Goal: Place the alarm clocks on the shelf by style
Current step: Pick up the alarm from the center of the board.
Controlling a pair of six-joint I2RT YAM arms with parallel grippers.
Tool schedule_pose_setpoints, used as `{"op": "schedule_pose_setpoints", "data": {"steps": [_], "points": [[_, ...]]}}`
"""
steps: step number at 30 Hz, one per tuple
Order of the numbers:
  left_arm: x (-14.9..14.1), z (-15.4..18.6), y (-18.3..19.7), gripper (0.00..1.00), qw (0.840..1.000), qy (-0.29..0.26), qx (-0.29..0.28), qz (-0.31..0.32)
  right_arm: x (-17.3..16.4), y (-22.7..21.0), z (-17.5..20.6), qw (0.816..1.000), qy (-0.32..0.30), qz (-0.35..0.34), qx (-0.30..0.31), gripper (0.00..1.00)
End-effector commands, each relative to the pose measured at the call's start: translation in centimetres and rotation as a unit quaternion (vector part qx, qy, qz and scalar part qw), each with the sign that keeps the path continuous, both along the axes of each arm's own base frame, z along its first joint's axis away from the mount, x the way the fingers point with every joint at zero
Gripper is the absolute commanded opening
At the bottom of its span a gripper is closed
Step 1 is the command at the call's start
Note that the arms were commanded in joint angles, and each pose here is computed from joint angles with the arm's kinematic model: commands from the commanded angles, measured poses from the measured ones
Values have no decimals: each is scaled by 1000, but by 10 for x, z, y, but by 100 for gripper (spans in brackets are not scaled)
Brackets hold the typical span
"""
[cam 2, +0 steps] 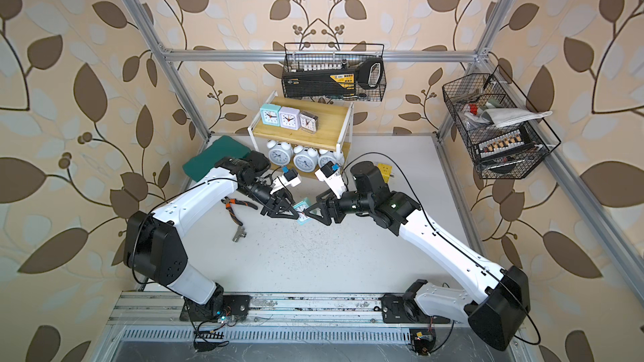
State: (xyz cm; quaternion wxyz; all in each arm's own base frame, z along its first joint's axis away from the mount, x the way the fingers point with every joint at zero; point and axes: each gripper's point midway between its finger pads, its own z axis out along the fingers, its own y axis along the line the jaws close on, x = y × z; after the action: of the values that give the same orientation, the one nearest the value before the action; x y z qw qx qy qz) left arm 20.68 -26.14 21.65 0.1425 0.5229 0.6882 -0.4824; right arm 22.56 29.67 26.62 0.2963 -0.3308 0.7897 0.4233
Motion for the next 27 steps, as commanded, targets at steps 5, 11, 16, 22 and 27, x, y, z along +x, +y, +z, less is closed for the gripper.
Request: {"op": "schedule_pose_setpoints", "data": {"steps": [5,11,16,22,27], "points": [[-13,11,-3,13,999,-29,-1,-30,-8,4,-7,999,13,47,-24,69],[-20,10,-5,13,999,-27,-3,-42,-6,12,-7,998,10,66,-14,59],[-24,13,-7,13,998,-26,-10,-48,-8,16,-4,997,2,83,-2,49],[-25,13,-7,13,998,-27,-12,-51,-7,17,-5,996,-7,89,3,41],[-26,14,-8,13,998,-27,-14,-52,-4,20,-9,996,-5,93,1,34]]}}
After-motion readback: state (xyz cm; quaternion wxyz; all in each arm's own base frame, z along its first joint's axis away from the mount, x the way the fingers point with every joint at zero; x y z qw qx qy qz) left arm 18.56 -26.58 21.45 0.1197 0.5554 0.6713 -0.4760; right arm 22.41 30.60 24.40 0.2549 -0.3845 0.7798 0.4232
